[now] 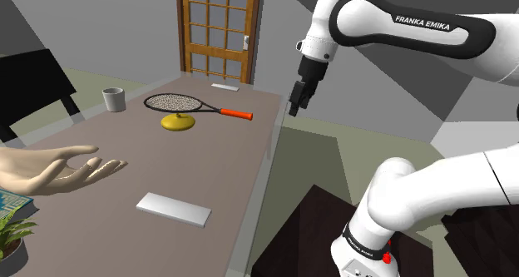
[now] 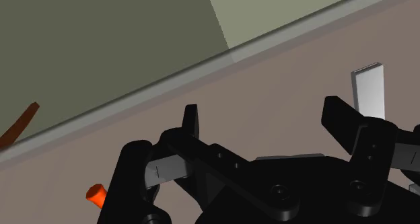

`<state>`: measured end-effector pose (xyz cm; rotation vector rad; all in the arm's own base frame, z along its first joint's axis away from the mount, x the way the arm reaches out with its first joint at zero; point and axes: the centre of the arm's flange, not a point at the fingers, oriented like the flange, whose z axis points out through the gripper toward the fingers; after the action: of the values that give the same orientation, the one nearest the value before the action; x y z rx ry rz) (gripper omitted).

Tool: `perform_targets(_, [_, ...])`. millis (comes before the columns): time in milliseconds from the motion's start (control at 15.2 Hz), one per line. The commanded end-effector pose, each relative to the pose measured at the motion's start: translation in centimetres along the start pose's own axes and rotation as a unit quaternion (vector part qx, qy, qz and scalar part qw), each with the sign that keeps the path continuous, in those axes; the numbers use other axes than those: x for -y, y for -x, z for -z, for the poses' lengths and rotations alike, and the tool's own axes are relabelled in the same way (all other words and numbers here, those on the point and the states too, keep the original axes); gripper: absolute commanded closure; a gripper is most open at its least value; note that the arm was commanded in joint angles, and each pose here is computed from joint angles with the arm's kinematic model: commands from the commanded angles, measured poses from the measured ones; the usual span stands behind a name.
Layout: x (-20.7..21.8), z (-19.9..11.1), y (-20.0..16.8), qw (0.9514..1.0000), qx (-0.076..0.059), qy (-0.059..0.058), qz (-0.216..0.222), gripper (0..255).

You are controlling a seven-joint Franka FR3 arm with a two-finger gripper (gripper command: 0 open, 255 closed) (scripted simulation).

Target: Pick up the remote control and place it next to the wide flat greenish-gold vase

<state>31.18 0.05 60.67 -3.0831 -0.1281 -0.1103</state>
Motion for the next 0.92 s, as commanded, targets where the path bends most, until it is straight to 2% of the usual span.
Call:
perform_targets(0, [0.0,0.0,0.0,1.0000,0.000,0.000,0.000,0])
perform_targets(858, [11.9,-10.0,-8.0,0.9994,0.015,0.005,0.031,0])
